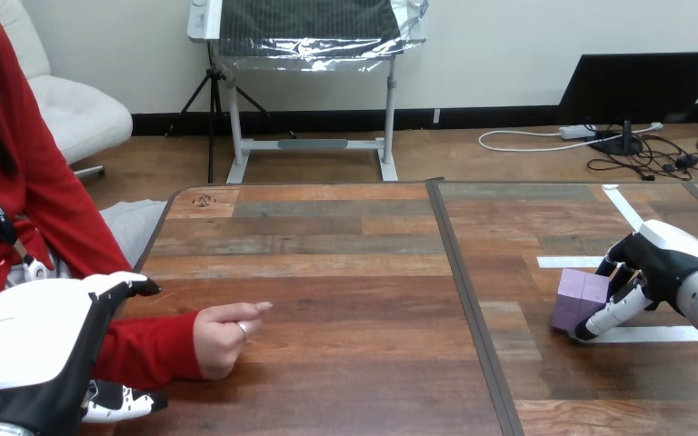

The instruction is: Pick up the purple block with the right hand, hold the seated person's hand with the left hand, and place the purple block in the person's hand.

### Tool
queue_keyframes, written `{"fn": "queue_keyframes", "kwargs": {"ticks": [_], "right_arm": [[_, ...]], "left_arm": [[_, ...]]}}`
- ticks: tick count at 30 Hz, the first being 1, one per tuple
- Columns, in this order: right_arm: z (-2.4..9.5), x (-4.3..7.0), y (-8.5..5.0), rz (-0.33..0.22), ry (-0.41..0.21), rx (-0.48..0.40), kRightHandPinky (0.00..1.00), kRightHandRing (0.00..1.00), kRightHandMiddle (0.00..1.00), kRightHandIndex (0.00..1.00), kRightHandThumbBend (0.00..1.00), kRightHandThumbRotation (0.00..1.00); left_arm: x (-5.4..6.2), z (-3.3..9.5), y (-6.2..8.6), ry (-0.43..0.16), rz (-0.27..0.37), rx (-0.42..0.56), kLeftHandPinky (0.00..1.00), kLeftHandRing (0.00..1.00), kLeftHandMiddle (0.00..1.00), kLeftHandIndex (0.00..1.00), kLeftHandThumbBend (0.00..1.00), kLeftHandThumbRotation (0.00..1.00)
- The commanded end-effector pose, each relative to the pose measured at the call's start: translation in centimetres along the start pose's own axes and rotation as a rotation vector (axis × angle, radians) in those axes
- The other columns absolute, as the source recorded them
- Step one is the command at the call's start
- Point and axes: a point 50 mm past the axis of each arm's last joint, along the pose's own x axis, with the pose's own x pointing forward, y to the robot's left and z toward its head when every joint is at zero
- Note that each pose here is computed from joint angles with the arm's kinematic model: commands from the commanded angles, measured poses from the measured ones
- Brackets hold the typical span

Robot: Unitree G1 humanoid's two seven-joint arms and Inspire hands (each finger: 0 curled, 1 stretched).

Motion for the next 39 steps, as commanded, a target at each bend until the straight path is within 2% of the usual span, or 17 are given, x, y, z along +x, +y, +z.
{"fn": "queue_keyframes", "kwargs": {"ticks": [1,15,22,39], "right_arm": [[2.3,0.3,-2.2,-0.086,-0.082,0.029,0.53,0.55,0.55,0.50,0.84,0.00],[2.7,0.2,-2.5,-0.102,-0.109,0.015,0.51,0.54,0.53,0.49,0.84,0.00],[2.8,0.2,-2.6,-0.110,-0.120,0.013,0.47,0.50,0.51,0.50,0.84,0.00],[3.2,0.2,-2.9,-0.129,-0.160,0.036,0.42,0.46,0.49,0.49,0.85,0.00]], "left_arm": [[1.8,0.0,0.7,-0.020,0.026,0.043,0.70,0.76,0.78,0.75,1.00,0.16],[3.7,-1.0,-0.3,-0.011,-0.005,0.053,0.73,0.77,0.77,0.75,1.00,0.15],[4.5,-1.4,-0.8,-0.004,-0.027,0.042,0.74,0.77,0.77,0.75,1.00,0.14],[6.2,-1.7,-1.7,0.000,-0.102,0.060,0.78,0.79,0.78,0.76,1.00,0.15]]}}
